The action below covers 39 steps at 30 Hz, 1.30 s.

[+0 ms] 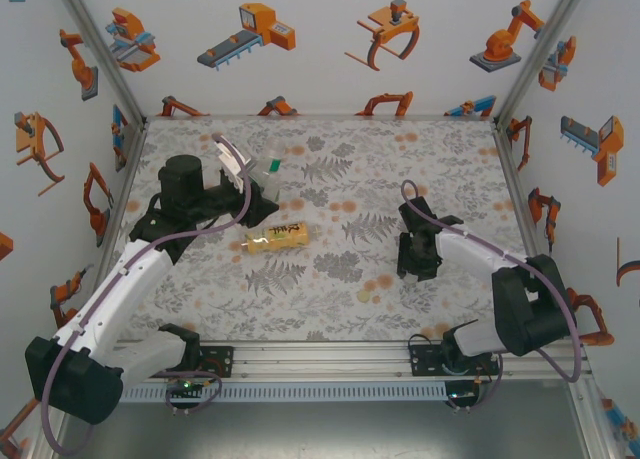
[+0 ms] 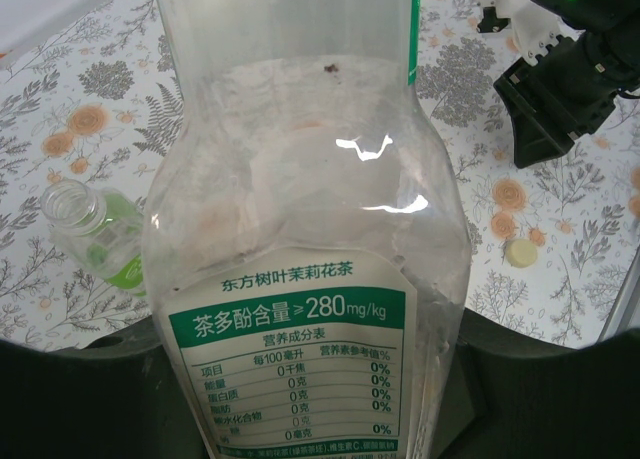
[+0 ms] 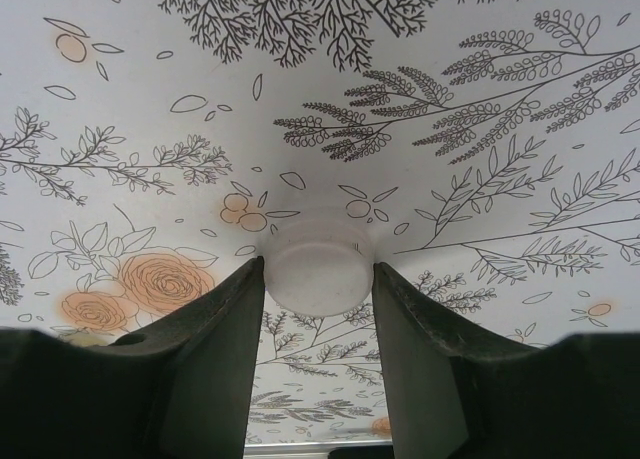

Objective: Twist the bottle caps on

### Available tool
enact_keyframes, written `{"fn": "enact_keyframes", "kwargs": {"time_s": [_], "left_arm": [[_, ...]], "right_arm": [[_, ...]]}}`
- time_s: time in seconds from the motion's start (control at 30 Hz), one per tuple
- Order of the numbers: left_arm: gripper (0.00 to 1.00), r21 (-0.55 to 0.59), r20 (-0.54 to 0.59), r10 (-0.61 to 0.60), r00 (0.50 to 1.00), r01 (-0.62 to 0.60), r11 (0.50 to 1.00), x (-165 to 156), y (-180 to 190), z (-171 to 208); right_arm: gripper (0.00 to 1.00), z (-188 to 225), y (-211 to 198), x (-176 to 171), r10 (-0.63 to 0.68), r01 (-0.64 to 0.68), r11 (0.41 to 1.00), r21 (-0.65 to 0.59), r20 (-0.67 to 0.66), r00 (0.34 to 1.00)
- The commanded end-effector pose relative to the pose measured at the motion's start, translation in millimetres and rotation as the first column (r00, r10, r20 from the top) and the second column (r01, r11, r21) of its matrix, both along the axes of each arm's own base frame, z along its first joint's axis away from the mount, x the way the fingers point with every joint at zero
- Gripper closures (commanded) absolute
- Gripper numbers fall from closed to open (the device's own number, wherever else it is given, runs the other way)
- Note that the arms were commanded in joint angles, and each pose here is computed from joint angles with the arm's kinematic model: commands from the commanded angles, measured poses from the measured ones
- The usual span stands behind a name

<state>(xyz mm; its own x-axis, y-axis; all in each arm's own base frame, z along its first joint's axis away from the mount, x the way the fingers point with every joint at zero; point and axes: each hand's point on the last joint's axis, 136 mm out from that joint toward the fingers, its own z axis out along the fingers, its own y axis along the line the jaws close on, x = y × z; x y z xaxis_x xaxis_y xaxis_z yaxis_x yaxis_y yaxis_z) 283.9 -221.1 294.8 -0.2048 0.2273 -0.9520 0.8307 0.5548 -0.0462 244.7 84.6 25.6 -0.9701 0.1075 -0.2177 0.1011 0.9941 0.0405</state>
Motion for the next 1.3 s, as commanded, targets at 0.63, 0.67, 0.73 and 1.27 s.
{"fn": "enact_keyframes", "kwargs": {"time_s": [0.63,0.67,0.73,1.27], "left_arm": [[0.89,0.134,-0.001,-0.198,0.98,0.196,0.971,-34,-36,-27],[0.89,0.153,-0.007,-0.218,0.976,0.216,0.964,-38,-39,-30],[0.89,0.205,-0.025,-0.264,0.964,0.263,0.943,-47,-46,-40],[0.9,0.423,-0.1,-0.493,0.864,0.485,0.765,-99,-74,-97]], "right_arm": [[0.71,69,39,29,0.211,-0.24,0.96,0.141,0.193,0.958],[0.73,76,44,31,0.229,-0.265,0.952,0.155,0.217,0.949],[0.75,95,58,35,0.284,-0.346,0.918,0.194,0.285,0.915],[0.83,247,148,-9,0.545,-0.901,0.424,0.095,0.768,0.337]]}}
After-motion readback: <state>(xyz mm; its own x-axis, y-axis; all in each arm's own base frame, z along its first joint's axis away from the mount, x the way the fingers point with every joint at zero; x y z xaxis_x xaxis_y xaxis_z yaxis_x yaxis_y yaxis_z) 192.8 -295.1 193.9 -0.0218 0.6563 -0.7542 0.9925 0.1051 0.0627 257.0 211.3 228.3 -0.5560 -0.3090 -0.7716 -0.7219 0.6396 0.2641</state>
